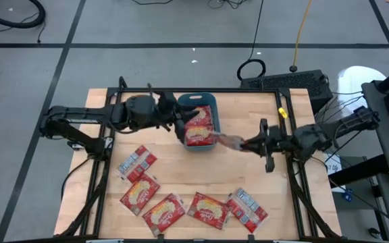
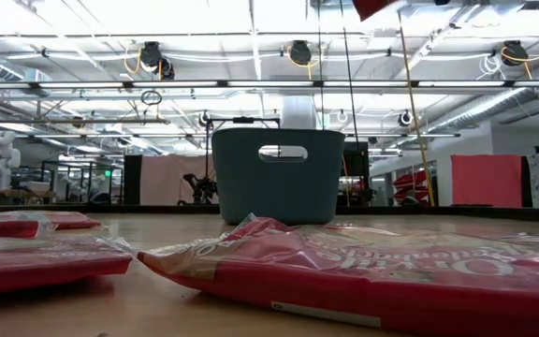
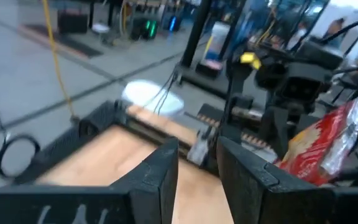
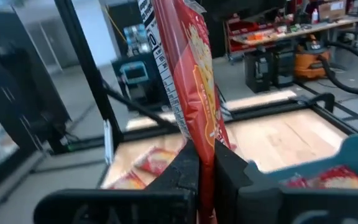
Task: Sort popcorn bags into baskets
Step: Put the red popcorn bag into the blue bin
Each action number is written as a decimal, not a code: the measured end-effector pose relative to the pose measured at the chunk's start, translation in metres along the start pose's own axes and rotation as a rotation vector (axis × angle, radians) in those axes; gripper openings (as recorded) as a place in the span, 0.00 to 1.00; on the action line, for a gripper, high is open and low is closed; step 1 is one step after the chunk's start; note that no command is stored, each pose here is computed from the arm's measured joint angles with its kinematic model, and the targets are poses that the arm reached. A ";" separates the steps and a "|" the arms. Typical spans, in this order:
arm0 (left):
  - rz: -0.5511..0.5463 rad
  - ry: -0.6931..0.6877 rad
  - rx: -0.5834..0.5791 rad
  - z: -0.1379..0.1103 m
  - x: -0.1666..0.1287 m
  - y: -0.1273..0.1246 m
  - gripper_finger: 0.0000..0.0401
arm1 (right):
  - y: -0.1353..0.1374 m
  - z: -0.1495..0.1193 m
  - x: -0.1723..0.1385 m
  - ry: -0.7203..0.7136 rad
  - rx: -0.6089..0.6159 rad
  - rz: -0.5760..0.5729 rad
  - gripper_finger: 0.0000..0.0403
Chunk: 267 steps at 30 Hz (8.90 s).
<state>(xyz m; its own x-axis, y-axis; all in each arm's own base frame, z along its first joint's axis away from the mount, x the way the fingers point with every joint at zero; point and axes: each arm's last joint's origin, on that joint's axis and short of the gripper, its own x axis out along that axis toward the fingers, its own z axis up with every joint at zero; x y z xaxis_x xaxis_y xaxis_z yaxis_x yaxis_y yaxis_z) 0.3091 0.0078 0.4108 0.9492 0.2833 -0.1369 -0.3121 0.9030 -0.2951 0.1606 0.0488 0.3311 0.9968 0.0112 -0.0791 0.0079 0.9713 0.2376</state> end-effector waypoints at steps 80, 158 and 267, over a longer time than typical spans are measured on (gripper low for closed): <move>-0.017 -0.001 0.413 0.023 0.014 0.069 0.07 | -0.134 0.018 0.072 -0.154 0.159 -0.015 0.28; 0.257 0.860 0.942 -0.123 0.155 0.126 0.07 | -0.123 -0.006 0.039 0.174 0.379 -0.201 0.29; -0.402 0.774 0.247 -0.127 -0.051 -0.125 0.11 | 0.069 -0.122 0.016 1.001 0.952 -0.229 0.29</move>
<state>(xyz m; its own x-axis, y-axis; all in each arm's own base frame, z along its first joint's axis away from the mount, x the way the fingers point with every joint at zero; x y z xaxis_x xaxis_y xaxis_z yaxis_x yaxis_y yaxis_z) 0.2942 -0.1607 0.3343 0.6647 -0.2844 -0.6909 0.1394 0.9557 -0.2593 0.1677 0.1447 0.2277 0.4906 0.4304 -0.7576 0.6130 0.4475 0.6512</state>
